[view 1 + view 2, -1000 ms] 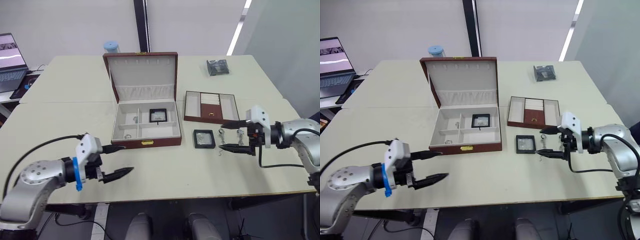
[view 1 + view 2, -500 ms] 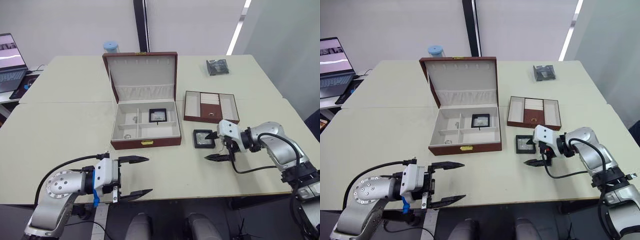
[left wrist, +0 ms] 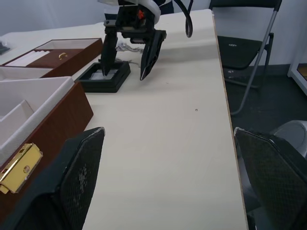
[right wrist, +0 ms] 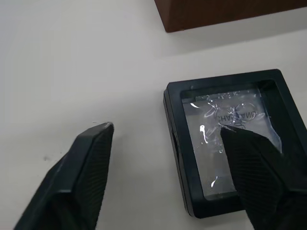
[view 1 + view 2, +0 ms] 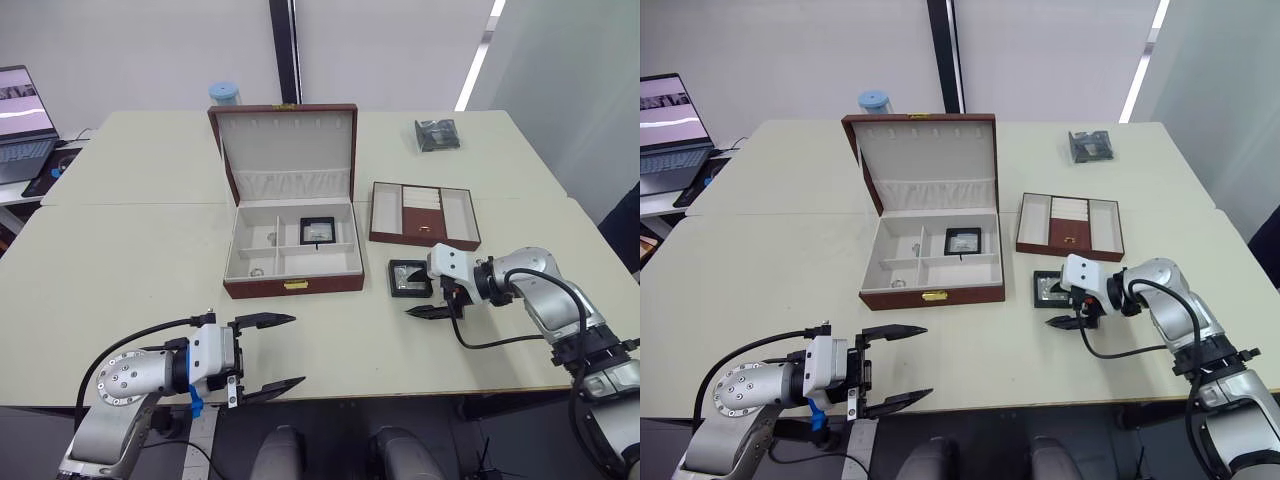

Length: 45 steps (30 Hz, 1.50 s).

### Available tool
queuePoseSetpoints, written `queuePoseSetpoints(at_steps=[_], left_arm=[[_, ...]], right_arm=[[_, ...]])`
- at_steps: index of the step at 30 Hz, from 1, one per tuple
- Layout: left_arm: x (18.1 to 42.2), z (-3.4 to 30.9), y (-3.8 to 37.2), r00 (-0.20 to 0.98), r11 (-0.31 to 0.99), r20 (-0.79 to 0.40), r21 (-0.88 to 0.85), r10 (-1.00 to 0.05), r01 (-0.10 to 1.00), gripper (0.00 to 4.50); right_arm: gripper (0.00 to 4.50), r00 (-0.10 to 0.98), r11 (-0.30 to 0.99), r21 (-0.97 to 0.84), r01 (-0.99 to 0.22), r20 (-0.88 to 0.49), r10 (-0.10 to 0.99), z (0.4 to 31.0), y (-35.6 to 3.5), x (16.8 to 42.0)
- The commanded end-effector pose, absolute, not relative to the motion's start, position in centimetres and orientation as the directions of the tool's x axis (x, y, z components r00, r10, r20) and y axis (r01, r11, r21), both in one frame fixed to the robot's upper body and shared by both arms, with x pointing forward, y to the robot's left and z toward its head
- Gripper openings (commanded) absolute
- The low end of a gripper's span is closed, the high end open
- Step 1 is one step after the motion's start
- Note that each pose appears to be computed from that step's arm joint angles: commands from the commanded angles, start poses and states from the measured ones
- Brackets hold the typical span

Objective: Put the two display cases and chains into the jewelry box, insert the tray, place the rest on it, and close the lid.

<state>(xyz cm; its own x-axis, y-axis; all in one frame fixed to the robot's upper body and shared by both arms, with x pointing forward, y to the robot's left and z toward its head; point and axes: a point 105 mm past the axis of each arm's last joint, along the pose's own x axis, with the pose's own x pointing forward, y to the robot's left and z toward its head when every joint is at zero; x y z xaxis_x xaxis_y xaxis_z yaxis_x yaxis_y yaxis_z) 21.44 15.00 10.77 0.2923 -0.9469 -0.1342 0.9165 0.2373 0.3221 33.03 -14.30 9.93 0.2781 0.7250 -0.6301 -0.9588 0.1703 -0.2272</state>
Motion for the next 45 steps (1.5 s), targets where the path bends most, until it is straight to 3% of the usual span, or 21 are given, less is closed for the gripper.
queuePoseSetpoints(at_steps=[1,9,10,21,29,38,45], left_arm=[[21.0,10.9,14.5,0.280,0.226,-0.123,0.334,-0.952,0.915,4.50],[21.0,10.9,14.2,0.285,0.235,-0.114,0.327,-0.952,0.915,4.50],[21.0,10.9,14.2,0.285,0.236,-0.114,0.327,-0.952,0.915,4.50],[21.5,10.9,14.3,0.315,0.268,-0.100,0.324,-0.944,0.907,4.50],[22.6,11.5,15.3,0.467,0.433,-0.040,0.312,-0.883,0.846,4.50],[22.0,11.9,17.3,0.689,0.666,0.015,0.277,-0.724,0.693,4.50],[20.7,12.1,18.6,0.820,0.804,0.050,0.236,-0.570,0.545,4.50]], right_arm=[[2.25,0.294,0.156,-0.269,-0.950,-0.616,0.731,11.0,-13.9,33.5],[0.13,0.311,0.165,-0.285,-0.944,-0.607,0.732,11.2,-13.8,33.9],[0.03,0.313,0.166,-0.288,-0.943,-0.604,0.733,11.2,-13.8,33.9],[0.03,0.278,0.145,-0.266,-0.953,-0.579,0.766,12.9,-13.7,33.3],[0.03,0.250,0.113,-0.280,-0.953,-0.522,0.815,17.7,-11.4,34.5],[0.03,0.135,0.007,-0.260,-0.965,-0.480,0.867,20.2,-5.4,35.8],[0.03,0.037,-0.051,-0.151,-0.987,-0.528,0.848,20.0,-0.7,36.3]])
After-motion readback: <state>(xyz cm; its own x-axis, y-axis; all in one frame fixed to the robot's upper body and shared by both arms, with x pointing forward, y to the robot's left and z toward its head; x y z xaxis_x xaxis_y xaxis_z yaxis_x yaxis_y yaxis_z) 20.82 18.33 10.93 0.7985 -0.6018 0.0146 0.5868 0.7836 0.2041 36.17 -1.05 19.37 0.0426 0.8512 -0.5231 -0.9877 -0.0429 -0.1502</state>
